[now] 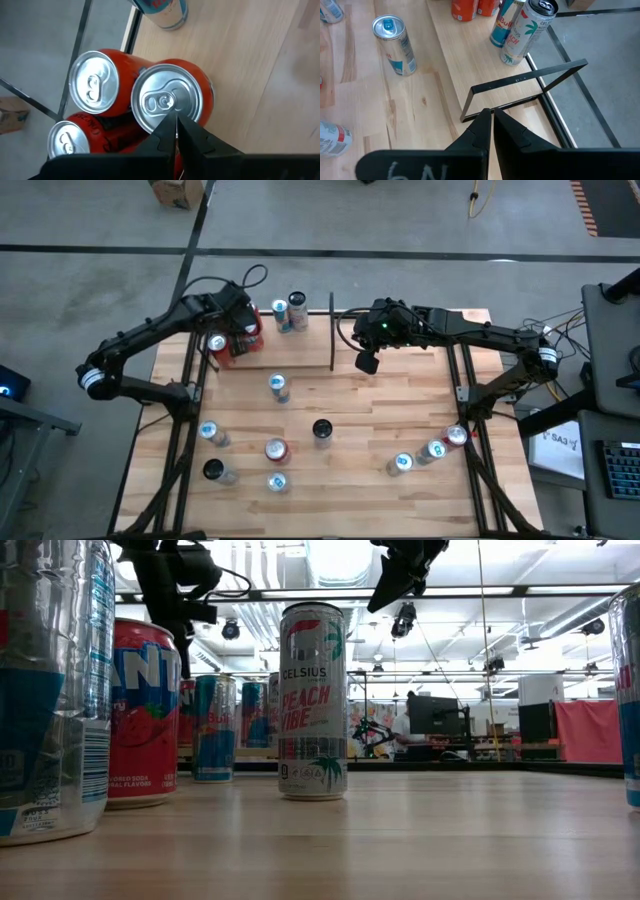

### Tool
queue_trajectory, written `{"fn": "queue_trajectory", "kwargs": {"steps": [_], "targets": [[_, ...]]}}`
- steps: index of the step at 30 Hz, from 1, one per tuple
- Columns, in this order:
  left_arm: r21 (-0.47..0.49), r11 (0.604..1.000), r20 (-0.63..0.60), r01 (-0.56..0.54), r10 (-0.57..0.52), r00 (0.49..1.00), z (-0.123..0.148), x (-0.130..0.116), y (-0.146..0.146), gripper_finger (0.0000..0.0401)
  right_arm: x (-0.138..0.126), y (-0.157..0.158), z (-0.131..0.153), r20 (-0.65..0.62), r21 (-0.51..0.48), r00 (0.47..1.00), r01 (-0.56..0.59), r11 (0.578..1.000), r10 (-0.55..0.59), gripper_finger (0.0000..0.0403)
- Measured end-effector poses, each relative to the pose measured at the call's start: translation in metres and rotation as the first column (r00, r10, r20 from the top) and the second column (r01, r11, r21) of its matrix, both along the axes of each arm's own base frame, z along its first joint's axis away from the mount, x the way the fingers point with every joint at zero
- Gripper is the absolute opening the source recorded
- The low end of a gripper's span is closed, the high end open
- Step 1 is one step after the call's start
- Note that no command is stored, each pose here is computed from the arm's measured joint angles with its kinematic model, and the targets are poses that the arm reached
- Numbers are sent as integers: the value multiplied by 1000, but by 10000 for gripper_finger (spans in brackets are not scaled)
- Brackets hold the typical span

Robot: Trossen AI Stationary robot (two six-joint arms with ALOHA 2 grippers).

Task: Place canned beverage on shelf
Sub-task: Put the red soda can on the shelf aligned with the other red soda can

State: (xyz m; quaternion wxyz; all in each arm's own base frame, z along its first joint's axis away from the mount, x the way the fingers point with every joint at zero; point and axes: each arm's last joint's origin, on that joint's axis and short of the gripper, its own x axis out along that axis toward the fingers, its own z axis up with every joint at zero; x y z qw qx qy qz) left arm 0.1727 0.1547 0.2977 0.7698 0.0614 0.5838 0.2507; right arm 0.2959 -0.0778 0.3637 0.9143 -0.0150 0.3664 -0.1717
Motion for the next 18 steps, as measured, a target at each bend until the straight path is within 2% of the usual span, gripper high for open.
{"fn": "queue_trajectory", "kwargs": {"steps": [18], "targets": [[-12, 1000, -7, -15, 15, 1000, -5, -5, -4, 0, 0, 0, 0, 6, 13, 1000, 11, 1000, -11, 9]]}}
